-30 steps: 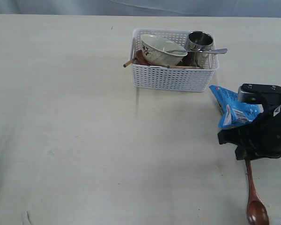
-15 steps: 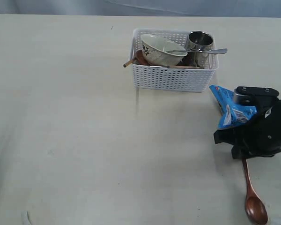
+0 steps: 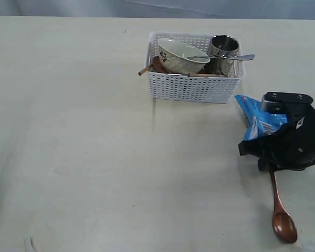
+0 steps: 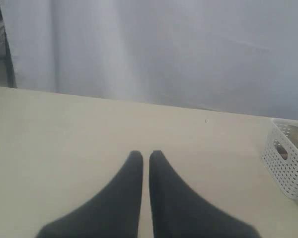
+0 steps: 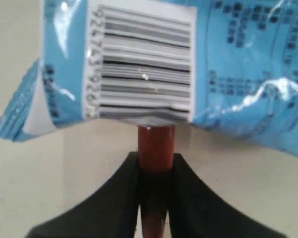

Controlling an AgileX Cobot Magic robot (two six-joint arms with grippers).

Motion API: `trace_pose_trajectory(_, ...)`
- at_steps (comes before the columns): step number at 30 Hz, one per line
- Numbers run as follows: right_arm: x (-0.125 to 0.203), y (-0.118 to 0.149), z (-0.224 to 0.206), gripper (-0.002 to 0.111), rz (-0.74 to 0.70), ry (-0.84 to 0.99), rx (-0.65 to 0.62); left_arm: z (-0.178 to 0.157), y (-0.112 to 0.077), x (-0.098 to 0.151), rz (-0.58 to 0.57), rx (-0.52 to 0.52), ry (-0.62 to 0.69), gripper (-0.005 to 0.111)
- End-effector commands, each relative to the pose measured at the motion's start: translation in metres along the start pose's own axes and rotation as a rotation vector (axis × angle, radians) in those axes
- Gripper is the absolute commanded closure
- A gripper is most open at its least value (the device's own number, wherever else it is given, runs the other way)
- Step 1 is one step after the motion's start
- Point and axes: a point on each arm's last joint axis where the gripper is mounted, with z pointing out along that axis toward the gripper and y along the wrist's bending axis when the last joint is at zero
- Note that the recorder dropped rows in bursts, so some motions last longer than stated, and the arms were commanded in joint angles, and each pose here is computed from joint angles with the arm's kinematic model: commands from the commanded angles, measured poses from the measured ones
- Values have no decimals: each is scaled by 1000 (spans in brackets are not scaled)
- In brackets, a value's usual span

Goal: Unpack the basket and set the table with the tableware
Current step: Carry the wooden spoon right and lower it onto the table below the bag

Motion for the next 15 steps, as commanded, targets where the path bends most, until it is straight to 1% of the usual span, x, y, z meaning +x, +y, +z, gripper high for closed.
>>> trace_pose_trajectory(1,-3,1,0,109,11,-42,-4,0,0,1,0,-4,-3,101)
trace_pose_trajectory(15,-6,1,0,109,15,-75,-5,0,0,1,0,-4,-3,101)
